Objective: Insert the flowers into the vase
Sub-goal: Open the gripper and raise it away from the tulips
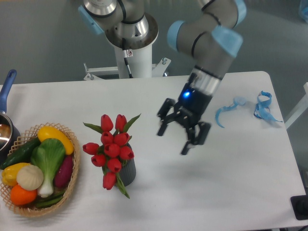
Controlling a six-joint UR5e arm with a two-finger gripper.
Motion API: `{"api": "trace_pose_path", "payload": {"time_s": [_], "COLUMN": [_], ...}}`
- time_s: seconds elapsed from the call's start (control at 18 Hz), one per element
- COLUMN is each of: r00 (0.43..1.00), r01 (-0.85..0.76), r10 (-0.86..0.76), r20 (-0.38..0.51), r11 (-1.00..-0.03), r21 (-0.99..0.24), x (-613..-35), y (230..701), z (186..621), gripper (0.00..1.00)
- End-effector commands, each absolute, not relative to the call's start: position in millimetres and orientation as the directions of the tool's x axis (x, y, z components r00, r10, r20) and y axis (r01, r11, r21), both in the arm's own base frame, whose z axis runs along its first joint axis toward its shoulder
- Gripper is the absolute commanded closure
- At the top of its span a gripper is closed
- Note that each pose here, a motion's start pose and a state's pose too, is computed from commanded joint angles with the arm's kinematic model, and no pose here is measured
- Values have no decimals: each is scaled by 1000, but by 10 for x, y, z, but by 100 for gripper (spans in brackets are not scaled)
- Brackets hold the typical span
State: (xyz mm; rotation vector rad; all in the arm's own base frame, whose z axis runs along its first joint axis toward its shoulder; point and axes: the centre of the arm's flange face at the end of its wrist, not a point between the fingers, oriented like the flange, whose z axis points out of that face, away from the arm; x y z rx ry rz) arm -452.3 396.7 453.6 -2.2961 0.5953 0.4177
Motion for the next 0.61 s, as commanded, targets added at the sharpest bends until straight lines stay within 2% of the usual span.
{"api": "trace_pose_path", "payload": {"time_s": [0.11, 0.22, 0.33, 0.61], "r00": [864, 855, 804, 767], "r01": [-438, -438, -527, -585], "r10": [-241, -287, -398, -474], "r20": [-442, -432, -441, -432], "r11": [-792, -846, -820, -793], "r21": [-425, -305, -221, -170], "x": [-4643, -4667, -4628, -4639], "y": [3752, 3605, 3518, 3192], "z": [4981, 5029, 5057, 5094], "gripper": [0, 0, 0, 0]}}
